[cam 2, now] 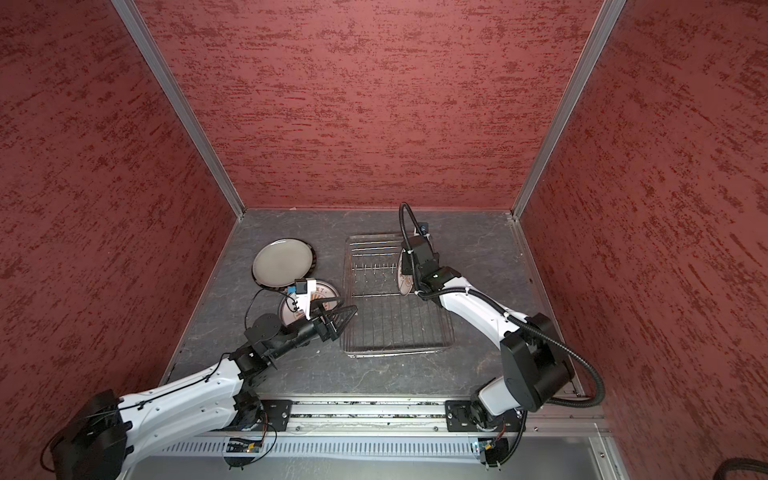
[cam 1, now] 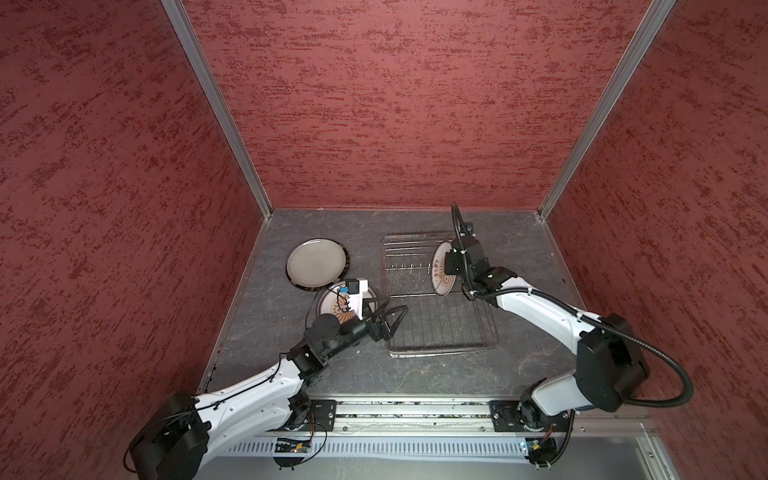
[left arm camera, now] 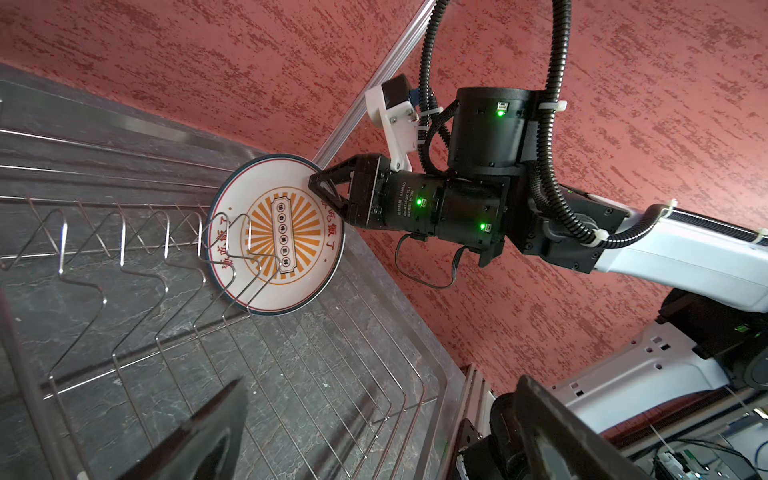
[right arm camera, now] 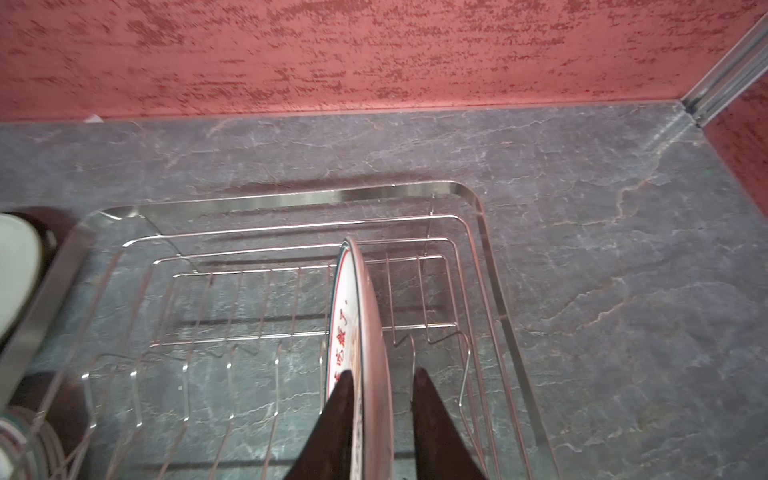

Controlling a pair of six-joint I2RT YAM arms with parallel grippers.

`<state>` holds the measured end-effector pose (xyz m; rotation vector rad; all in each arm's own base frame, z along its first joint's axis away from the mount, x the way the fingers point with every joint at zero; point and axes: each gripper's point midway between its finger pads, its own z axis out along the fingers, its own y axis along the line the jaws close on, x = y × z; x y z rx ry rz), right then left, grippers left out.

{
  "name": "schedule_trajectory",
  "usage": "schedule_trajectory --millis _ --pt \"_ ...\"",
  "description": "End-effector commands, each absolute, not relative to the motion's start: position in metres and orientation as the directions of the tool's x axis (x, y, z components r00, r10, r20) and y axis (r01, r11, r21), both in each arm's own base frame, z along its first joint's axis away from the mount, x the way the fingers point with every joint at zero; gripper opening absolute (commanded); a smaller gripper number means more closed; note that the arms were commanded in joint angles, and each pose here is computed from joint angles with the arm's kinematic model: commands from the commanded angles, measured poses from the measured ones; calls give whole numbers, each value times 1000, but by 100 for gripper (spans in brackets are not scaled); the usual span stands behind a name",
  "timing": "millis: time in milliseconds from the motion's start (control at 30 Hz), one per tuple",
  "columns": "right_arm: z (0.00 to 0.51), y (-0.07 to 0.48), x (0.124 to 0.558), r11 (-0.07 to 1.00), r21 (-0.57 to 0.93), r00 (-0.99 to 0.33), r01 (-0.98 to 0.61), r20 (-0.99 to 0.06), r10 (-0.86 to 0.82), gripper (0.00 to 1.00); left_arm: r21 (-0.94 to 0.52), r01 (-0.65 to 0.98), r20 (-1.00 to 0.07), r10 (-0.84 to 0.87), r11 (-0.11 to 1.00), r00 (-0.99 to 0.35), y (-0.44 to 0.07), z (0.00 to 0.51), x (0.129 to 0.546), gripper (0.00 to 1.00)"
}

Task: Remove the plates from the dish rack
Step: 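Close the right gripper on the last sunburst plate rim in the rack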

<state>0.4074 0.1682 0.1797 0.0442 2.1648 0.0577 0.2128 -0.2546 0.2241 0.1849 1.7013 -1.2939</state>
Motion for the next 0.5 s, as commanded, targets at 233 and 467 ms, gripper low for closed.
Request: schedule_trajectory --millis 233,467 --pt "187 162 411 986 -87 -548 140 -837 4 8 -676 557 -737 -458 483 -498 -250 230 231 99" --pt "204 159 415 981 -113 -512 157 -859 -17 0 -674 546 -739 -465 498 -488 -248 229 234 100"
